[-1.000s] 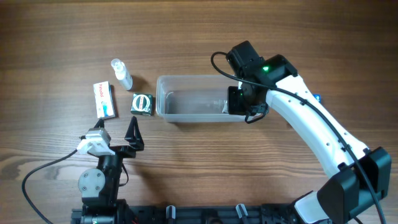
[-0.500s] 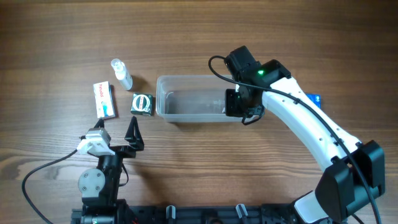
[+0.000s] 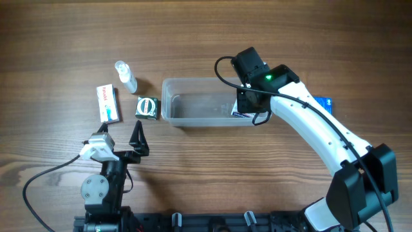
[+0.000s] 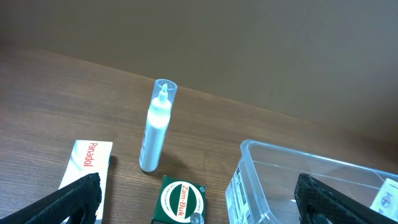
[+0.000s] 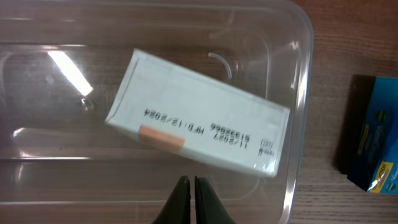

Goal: Pack container
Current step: 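Carry Hansaplast box with right gripper into container's right end, release, then move right gripper to blue lozenge box and grasp it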

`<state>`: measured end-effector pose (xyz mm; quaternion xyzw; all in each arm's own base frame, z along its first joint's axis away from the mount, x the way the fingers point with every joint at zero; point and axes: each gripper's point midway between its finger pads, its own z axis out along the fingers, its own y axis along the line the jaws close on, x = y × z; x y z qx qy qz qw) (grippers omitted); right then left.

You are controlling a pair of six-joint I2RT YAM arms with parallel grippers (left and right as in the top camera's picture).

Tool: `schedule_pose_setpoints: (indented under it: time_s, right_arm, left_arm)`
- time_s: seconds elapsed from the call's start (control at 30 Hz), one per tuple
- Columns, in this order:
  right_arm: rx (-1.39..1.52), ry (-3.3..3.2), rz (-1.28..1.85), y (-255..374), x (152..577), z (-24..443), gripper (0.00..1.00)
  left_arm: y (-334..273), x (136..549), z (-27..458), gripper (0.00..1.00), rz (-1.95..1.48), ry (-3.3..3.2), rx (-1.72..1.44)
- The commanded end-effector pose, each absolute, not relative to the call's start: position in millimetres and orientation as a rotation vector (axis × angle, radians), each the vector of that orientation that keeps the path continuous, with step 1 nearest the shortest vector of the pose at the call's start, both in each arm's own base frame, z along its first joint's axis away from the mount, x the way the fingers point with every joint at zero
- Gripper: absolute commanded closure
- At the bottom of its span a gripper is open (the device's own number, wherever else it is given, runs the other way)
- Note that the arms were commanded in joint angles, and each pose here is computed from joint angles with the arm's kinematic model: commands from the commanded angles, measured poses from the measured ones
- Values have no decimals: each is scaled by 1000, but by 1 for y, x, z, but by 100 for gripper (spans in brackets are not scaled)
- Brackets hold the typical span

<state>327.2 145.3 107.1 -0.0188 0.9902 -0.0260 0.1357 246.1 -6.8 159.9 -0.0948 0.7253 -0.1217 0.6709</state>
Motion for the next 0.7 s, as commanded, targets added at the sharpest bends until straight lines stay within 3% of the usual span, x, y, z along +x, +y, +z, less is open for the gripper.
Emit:
schedule_pose_setpoints:
  time_s: [0.0,0.4,0.5,0.67]
  right_arm:
    - [-83,2841,-127,141,336,104,96]
    - [-280,2827,59,168,339,105,96]
    - [-247,2800,-42,154,346,109,96]
    - [-16,2701,-49,88,349,184,96]
  left_arm:
    - [-3,246,157,0,-240,1635,-210]
    - [-3,246,157,0,-240,1635,-210]
    - [-3,246,157,0,-240,1635,-210]
    - [-3,246,157,0,-240,1635,-210]
